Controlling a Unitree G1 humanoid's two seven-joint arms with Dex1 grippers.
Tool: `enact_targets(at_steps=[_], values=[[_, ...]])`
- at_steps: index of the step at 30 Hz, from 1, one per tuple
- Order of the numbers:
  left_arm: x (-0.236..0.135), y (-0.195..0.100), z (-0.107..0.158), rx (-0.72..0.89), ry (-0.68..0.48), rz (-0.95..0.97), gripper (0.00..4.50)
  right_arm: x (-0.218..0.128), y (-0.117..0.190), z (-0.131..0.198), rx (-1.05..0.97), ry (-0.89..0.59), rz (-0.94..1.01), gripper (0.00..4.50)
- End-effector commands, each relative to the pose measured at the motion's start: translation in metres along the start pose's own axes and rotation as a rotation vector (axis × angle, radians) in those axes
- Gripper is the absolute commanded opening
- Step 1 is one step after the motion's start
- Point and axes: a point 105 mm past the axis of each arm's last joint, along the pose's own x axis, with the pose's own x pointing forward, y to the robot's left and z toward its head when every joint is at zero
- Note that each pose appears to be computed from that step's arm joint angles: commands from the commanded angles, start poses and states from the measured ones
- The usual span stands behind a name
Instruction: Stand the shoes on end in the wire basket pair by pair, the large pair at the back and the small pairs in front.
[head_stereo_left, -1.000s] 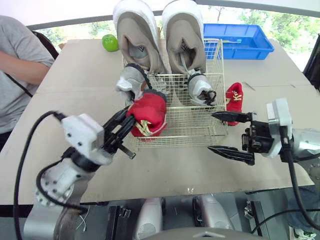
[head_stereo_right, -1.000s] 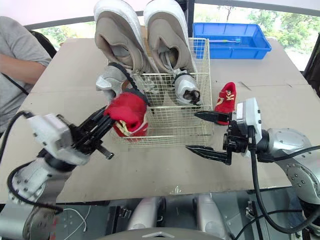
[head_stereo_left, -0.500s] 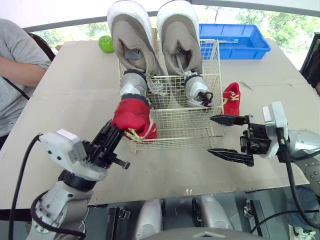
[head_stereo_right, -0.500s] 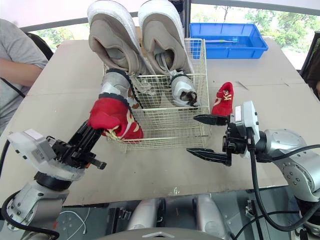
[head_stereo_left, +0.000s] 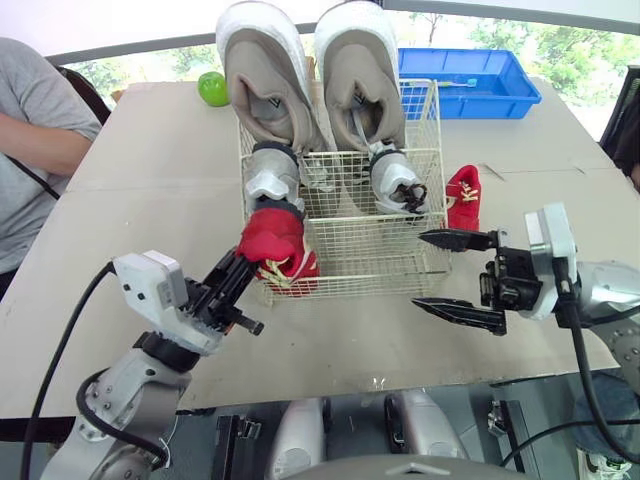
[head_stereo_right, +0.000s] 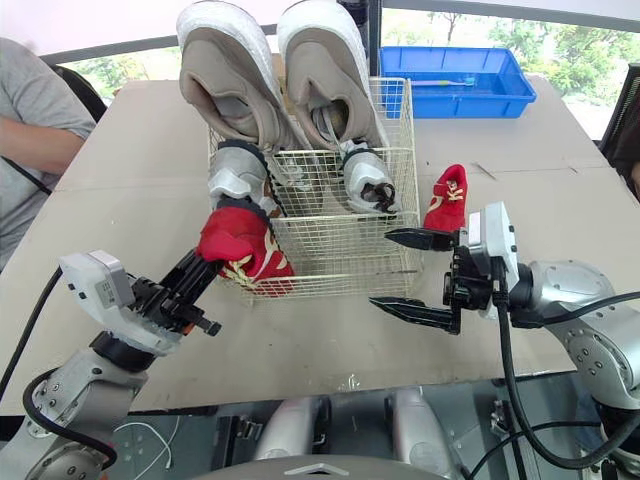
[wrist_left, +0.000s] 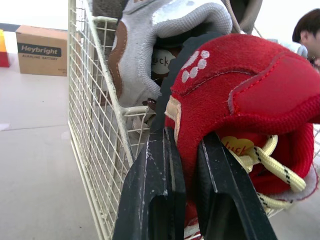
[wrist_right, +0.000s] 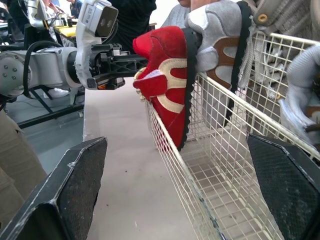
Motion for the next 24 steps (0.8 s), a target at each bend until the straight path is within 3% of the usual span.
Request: enact_targets(at_steps=[1,6,7,12,16,19,24], values=[[-0.008,-0.003,-0.013,-0.056,0.070,-0.014,1.94,-0.002,0.003,0.012,-0.043,-0.014,0.001,4.32],[-0.017,-0.001,-0.004,-0.119,0.032,0.001,4.29,-0.005,0.001,0.010,-0.035,-0.007,-0.017,4.32],[-0.020,0.000,-0.001,-0.146,0.016,-0.002,4.47,-0.006,0.000,0.010,-0.033,-0.004,-0.031,4.32],[-0.040,0.008,0.010,-0.250,0.017,-0.060,4.47,-0.023,-0.018,0.007,0.069,0.091,-0.161,4.32],[-0.043,-0.008,0.011,-0.179,0.116,-0.255,4.47,-0.041,-0.027,0.021,0.075,0.096,-0.254,4.32],[-0.043,-0.027,0.003,-0.052,0.231,-0.470,4.47,-0.068,-0.035,0.024,0.100,0.228,-0.338,4.32],[-0.031,-0.042,0.005,0.005,0.216,-0.589,4.47,-0.106,-0.064,0.013,0.192,0.433,-0.524,4.32]])
